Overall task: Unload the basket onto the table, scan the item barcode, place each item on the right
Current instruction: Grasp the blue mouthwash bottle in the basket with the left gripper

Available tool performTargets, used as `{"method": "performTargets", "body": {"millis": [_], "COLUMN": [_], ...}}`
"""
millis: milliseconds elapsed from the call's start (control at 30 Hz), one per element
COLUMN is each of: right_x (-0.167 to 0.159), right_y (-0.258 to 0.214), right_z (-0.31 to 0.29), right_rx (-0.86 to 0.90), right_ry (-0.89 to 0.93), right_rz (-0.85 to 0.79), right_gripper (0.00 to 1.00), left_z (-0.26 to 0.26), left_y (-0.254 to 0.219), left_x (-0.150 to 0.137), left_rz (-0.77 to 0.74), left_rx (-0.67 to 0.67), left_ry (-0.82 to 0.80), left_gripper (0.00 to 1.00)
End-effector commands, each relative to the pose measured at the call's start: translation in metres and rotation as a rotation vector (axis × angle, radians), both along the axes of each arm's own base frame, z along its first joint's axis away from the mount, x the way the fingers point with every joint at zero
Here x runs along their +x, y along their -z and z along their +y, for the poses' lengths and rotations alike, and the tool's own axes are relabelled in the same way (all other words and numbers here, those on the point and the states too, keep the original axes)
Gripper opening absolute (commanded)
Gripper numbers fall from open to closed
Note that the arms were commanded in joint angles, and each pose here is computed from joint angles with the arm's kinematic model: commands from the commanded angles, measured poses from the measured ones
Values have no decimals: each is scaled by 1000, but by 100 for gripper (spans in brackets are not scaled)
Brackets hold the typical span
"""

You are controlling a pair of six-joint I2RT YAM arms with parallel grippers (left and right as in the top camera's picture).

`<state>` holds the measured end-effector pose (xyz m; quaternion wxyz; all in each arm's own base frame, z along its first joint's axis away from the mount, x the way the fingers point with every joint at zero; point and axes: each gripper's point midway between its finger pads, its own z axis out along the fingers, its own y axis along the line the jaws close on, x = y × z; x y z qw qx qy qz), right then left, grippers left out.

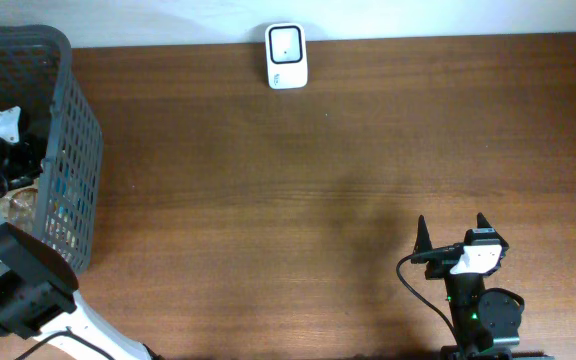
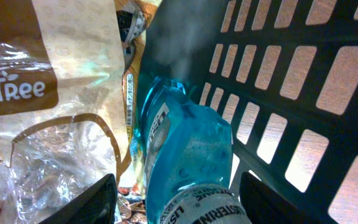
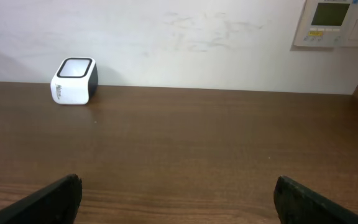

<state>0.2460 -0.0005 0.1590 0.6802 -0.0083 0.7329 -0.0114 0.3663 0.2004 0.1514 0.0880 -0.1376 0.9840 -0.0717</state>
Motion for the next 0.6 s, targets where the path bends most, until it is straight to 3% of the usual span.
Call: {"method": "performTargets", "body": {"millis": [0, 133, 367, 567], "right_x": [0, 0, 0, 0], "right_y": [4, 4, 4, 4], "right_z": [-2, -2, -2, -2], "right_rx": [-2, -2, -2, -2], "right_ry": [8, 8, 8, 8], "right_rz": [5, 5, 5, 5], "right_gripper": [98, 98, 98, 98], "left_z": [-3, -4, -7, -7], "left_y": [11, 12, 33, 33], "left_x": [-4, -4, -8, -9], "left_rz": [36, 42, 104, 106], "left_rx": [-18, -24, -69, -66], "left_ry": [17, 17, 18, 36], "left_gripper": [62, 68, 54, 59]}}
